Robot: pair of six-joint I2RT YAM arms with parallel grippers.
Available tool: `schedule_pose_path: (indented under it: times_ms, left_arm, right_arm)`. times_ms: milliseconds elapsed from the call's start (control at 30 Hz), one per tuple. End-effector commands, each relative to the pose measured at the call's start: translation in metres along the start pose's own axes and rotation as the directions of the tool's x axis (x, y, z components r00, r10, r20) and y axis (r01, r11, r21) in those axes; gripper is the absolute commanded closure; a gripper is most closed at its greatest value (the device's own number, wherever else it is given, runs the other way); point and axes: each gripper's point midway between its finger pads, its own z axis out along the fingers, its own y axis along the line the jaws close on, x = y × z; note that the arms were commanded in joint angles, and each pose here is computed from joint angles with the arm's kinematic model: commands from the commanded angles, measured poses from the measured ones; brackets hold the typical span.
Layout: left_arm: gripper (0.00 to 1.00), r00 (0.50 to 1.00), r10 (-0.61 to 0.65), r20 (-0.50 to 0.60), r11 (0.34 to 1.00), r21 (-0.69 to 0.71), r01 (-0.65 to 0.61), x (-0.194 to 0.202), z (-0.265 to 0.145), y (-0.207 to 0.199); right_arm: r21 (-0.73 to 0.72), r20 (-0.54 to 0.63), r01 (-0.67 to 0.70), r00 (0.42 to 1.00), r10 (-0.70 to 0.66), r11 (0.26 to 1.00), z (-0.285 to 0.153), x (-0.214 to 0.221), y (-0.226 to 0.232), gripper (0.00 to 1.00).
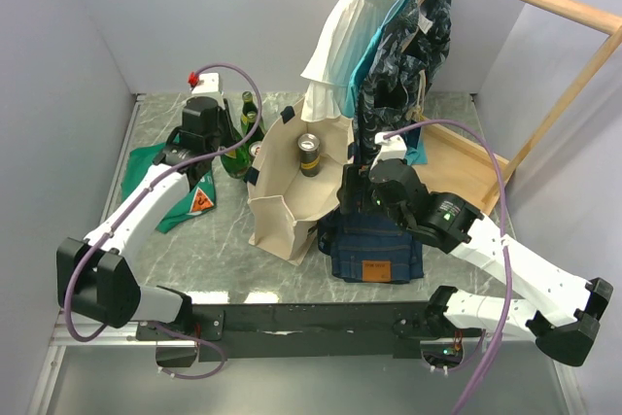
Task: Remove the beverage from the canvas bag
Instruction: Place the drink at the center of the board.
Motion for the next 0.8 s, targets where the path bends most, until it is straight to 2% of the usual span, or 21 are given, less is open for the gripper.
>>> schedule_pose_path:
  times_ms: [0,767]
  left_arm:
    - [0.99,0.967,-0.099,0.236,0.994,0.059,0.087,-0.071,-0.008,-0.013]
    - [0.99,0.976,-0.096,0.195,0.994,0.067,0.085,-0.047,0.007,-0.015]
  right_arm:
    - [0.013,0.043,-0.007,0.999,0.006,1.000,-0.005,-0.018,-0.001,0.06]
    - [0.022,0.056,-0.001,0.998,0.000,1.000,-0.008,-0.017,-0.006,0.05]
